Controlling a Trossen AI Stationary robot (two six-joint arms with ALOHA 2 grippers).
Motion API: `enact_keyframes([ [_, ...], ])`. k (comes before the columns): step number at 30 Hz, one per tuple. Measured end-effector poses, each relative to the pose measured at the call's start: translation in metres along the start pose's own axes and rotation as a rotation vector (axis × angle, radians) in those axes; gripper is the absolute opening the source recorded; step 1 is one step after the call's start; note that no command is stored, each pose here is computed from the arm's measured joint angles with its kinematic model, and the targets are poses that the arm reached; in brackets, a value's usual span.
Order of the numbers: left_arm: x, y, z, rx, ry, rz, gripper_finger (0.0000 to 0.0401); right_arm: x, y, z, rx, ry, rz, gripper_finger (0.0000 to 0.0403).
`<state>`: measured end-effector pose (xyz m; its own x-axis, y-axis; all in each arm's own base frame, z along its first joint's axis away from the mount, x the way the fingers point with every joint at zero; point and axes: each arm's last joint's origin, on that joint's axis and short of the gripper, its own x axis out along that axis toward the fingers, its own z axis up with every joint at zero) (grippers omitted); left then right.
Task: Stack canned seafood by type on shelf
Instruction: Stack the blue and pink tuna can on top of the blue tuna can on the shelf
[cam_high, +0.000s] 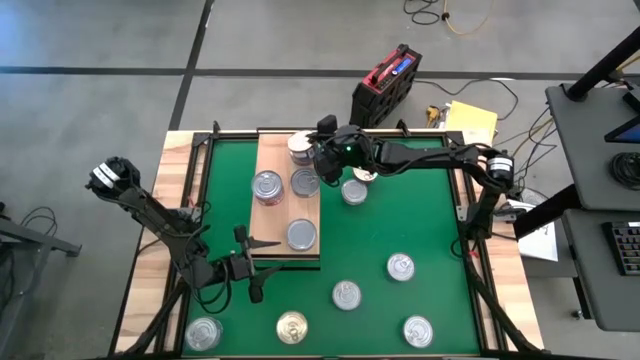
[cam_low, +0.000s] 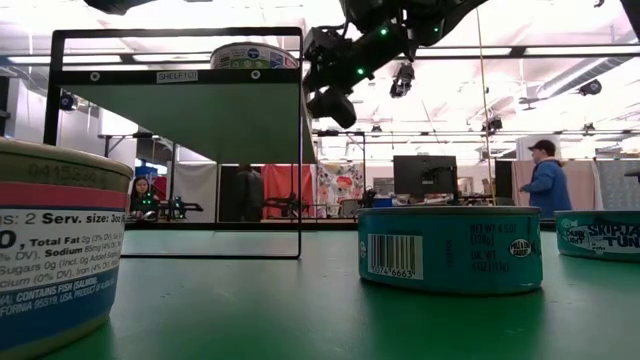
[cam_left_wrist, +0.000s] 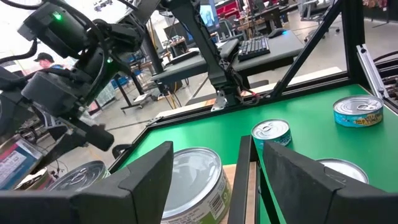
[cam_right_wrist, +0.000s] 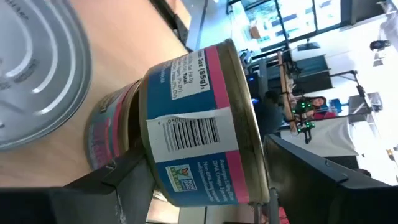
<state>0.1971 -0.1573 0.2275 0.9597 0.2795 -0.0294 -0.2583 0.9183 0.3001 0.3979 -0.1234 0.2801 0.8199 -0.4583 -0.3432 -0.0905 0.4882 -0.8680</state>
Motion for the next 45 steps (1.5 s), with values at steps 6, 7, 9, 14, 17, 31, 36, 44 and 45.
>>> enact_keyframes([
  [6, 0.000, 0.000, 0.000, 0.001, 0.001, 0.000, 0.0233, 0.000, 0.001, -0.001, -0.005, 0.032, 0.019, 0.0274],
  [7, 0.000, 0.000, 0.000, 0.001, 0.001, 0.000, 0.0233, 0.000, 0.001, -0.002, -0.006, 0.042, 0.015, 0.0276],
  [9, 0.000, 0.000, 0.000, 0.001, 0.001, 0.000, 0.0233, -0.001, 0.001, -0.002, -0.006, 0.045, 0.013, 0.0280],
  [14, 0.000, 0.000, 0.000, -0.008, 0.000, 0.000, 0.0233, -0.002, 0.001, -0.002, 0.021, 0.057, 0.029, 0.0296],
  [17, 0.000, 0.000, 0.000, -0.008, 0.000, 0.000, 0.0233, -0.003, -0.002, -0.001, 0.077, 0.071, 0.049, 0.0307],
  [31, 0.000, 0.000, 0.000, -0.015, 0.000, 0.000, 0.0233, -0.007, -0.008, 0.003, 0.148, 0.061, 0.120, 0.0320],
  [36, 0.000, 0.000, 0.000, -0.015, 0.000, 0.000, 0.0233, -0.007, -0.008, 0.003, 0.165, 0.050, 0.135, 0.0326],
  [44, 0.000, 0.000, 0.000, -0.015, 0.000, 0.000, 0.0233, -0.007, -0.007, 0.004, 0.194, 0.024, 0.155, 0.0335],
  [45, 0.000, 0.000, 0.000, -0.014, 0.000, 0.000, 0.0233, -0.007, -0.007, 0.004, 0.194, 0.024, 0.154, 0.0336],
])
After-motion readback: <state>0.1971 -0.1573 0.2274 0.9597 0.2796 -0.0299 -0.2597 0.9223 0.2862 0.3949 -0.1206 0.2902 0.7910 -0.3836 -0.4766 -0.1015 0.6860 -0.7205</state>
